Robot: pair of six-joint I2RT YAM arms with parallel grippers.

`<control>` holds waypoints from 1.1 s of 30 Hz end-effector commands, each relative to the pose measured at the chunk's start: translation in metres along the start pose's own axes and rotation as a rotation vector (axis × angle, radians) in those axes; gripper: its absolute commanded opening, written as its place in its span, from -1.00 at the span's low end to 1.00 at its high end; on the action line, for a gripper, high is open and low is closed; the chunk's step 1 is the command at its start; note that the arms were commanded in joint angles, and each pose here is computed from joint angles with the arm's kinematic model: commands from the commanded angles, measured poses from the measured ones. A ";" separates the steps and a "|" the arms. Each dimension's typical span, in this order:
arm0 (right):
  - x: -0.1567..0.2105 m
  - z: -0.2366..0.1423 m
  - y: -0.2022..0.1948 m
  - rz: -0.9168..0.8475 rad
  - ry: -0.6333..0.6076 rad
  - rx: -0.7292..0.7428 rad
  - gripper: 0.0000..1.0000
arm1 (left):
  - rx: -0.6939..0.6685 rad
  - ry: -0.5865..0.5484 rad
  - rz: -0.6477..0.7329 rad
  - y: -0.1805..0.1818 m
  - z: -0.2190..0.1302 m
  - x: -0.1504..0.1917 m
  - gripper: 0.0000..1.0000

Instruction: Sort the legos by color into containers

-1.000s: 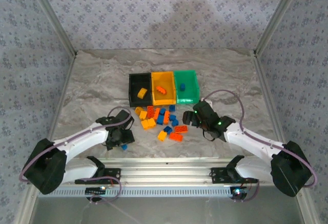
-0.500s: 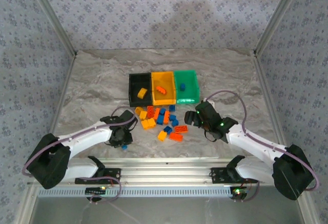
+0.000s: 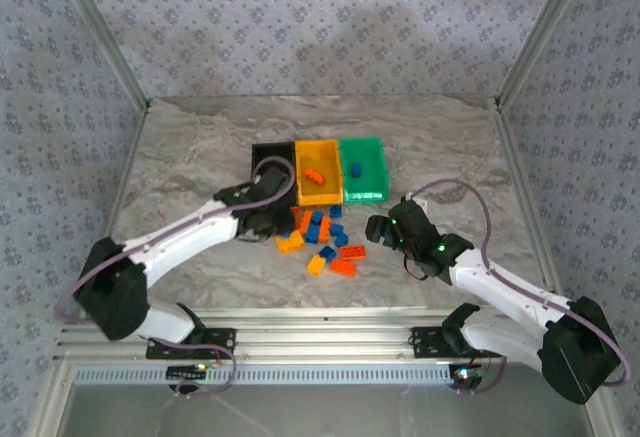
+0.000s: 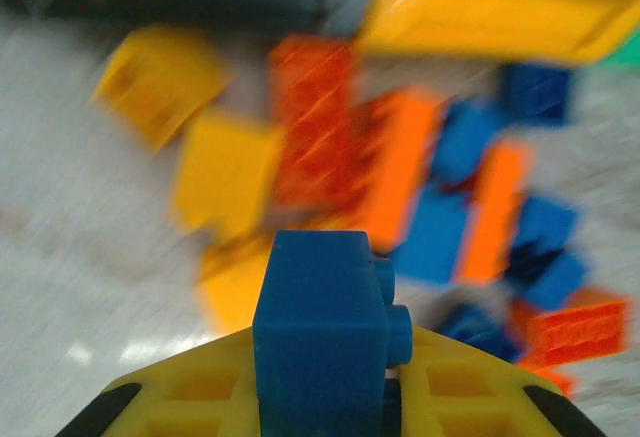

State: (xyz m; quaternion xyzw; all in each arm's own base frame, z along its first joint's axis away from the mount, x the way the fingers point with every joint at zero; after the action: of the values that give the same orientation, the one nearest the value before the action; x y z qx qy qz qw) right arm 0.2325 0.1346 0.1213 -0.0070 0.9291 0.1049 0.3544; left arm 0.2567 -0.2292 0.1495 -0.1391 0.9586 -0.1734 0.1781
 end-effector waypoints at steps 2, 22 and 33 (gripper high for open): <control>0.010 0.002 -0.014 0.021 0.026 0.064 0.91 | 0.168 -0.055 0.136 -0.089 0.006 -0.037 -0.89; 0.011 0.000 -0.020 0.032 0.049 0.084 0.91 | 0.202 -0.033 0.244 -0.224 0.097 -0.101 -0.41; 0.006 -0.005 -0.018 0.042 0.030 0.061 0.92 | 0.315 -0.070 0.262 -0.245 0.030 -0.103 0.38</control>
State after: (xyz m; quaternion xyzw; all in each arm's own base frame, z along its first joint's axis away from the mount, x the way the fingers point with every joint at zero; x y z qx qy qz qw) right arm 0.2269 0.1198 0.1147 0.0124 0.9370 0.0859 0.3384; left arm 0.4327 -0.4274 0.1841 -0.0089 0.9385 -0.2567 0.2308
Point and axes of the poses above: each hand's point on the last joint's axis, 136 mm out from that joint toward the fingers, its own z axis out along the fingers, its own y axis along the line the jaws close on, x = y × z, the point moved 3 cm from there along -z, back along the fingers, and after that the axes turned 12 degrees about -z, right-handed, at the moved point
